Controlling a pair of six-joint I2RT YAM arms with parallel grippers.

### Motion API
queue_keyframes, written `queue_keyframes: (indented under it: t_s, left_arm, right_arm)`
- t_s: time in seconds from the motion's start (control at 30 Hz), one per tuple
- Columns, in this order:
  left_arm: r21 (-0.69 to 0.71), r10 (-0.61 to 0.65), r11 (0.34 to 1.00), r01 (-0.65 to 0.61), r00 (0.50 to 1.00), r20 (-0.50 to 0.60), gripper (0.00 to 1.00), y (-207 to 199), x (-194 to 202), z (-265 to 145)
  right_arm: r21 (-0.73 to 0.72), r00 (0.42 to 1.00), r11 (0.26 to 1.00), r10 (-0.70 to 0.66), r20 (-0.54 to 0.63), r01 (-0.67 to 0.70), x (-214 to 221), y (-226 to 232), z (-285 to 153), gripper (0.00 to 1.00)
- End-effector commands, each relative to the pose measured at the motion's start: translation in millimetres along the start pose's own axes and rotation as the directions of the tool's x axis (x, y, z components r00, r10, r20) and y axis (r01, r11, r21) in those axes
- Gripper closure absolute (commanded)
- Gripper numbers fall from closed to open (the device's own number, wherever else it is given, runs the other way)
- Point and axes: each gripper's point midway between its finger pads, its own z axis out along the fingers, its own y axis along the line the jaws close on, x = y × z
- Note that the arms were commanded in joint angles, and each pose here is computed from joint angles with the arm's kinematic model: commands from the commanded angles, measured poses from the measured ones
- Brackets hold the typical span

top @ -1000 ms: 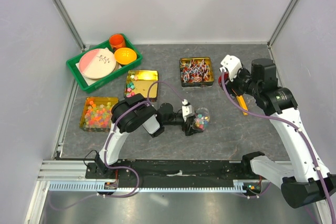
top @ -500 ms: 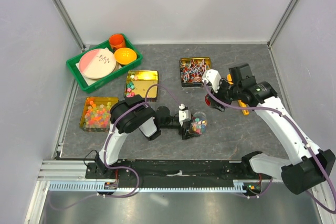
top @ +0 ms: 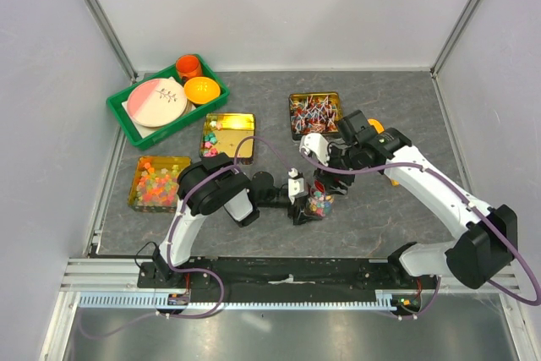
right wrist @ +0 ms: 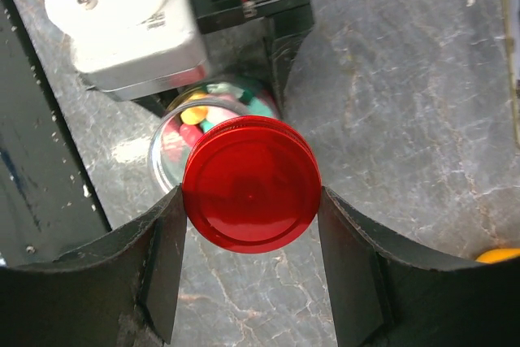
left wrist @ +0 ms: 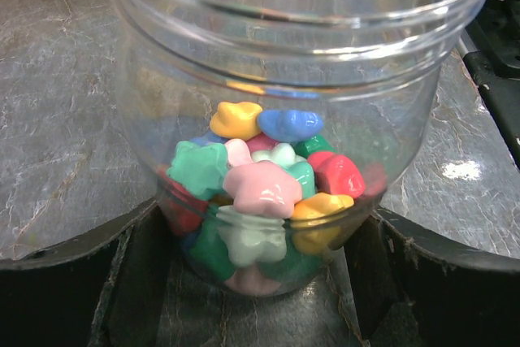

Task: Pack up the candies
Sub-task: Close the bottle lid on the packing bottle.

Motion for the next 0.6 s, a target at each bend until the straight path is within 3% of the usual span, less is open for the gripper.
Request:
queue_keyframes:
  t_s: [0.0,0.57]
  left_arm:
    - [-0.05,0.177,0.984,-0.173,0.978,0.111,0.27,7.8,-29.0,3.9]
    - [-0.062,0.119,0.992,-0.114,0.99,0.081,0.32,15.1,-21.1,9.3]
  right_arm:
    - [-0.045,0.999,0.998,-0.043,-0.002,0.043,-5.2,9.8,0.1,0.47]
    - [-0.055,0.995,0.994,-0.097,0.007,0.097,-5.6,21.1,4.0,0.47]
